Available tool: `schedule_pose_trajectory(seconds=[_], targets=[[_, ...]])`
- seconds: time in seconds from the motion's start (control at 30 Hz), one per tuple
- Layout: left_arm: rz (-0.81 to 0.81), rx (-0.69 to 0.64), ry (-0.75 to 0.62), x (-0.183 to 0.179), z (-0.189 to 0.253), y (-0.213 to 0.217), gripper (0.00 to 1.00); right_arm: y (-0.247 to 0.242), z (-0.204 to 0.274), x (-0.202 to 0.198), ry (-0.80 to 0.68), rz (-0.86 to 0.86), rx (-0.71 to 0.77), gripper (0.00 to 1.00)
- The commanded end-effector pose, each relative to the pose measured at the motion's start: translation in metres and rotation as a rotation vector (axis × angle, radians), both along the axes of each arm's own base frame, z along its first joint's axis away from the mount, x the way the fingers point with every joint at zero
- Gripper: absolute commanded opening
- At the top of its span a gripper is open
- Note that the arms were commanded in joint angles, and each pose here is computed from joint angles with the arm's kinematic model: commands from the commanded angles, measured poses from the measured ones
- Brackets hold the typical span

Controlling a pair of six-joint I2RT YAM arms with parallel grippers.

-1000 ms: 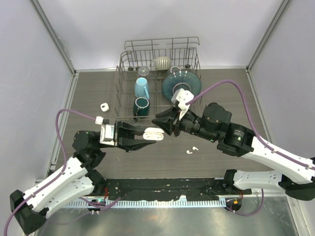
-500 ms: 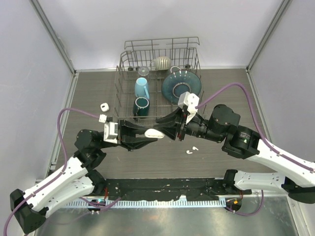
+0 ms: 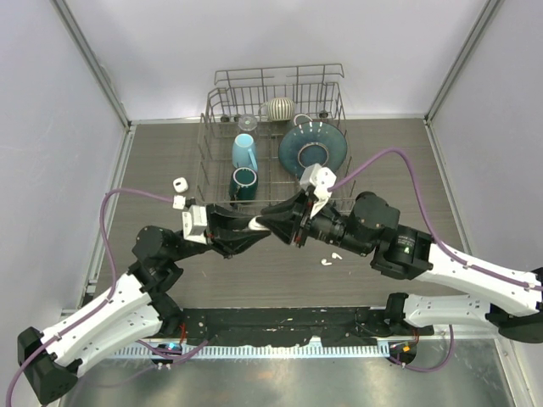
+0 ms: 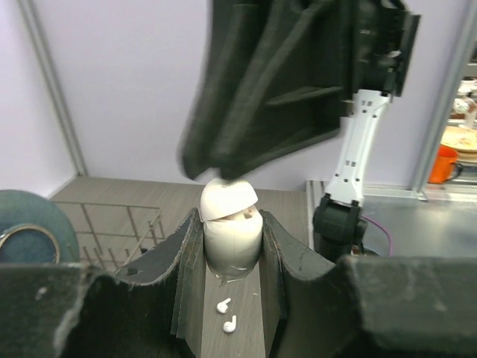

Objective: Insert the wireless bluetooth earbuds into the charging case
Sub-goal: Close the charging case.

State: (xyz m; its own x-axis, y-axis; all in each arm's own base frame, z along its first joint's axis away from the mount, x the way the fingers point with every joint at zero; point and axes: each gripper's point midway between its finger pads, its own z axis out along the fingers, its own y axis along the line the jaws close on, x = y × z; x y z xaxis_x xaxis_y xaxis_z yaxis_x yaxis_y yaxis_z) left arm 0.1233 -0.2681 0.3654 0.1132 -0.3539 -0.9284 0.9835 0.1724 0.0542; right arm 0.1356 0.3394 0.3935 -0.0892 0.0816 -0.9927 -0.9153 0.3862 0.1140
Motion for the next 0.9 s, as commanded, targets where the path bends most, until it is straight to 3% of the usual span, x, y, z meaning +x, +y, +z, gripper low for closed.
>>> schedule_pose_trajectory(seconds=[0.0,0.17,0.23,0.4,0.53,0.87], targets=[[0.237,-0.228,-0.051,0.03,0.061,0.031,0.0,0.023,-0.079,-0.042,0.142,0.128,-0.183,0.29],[0.289,-0.251,-0.037,0.036,0.059,0.039,0.0,0.018,-0.086,-0.037,0.167,0.071,-0.158,0.29],[0.261,-0.202,-0.057,0.031,0.053,0.034,0.0,0.011,-0.082,-0.033,0.166,0.037,-0.131,0.29],[0.134,-0.115,-0.103,0.01,0.042,0.021,0.0,-0.013,-0.044,-0.013,0.116,-0.096,-0.003,0.44],[0.101,-0.106,-0.1,0.002,0.039,0.021,0.0,-0.024,-0.015,-0.017,0.057,-0.077,0.037,0.53],[-0.003,-0.127,-0.149,-0.02,0.048,0.02,0.0,-0.02,-0.019,-0.02,0.002,-0.032,-0.093,0.54]])
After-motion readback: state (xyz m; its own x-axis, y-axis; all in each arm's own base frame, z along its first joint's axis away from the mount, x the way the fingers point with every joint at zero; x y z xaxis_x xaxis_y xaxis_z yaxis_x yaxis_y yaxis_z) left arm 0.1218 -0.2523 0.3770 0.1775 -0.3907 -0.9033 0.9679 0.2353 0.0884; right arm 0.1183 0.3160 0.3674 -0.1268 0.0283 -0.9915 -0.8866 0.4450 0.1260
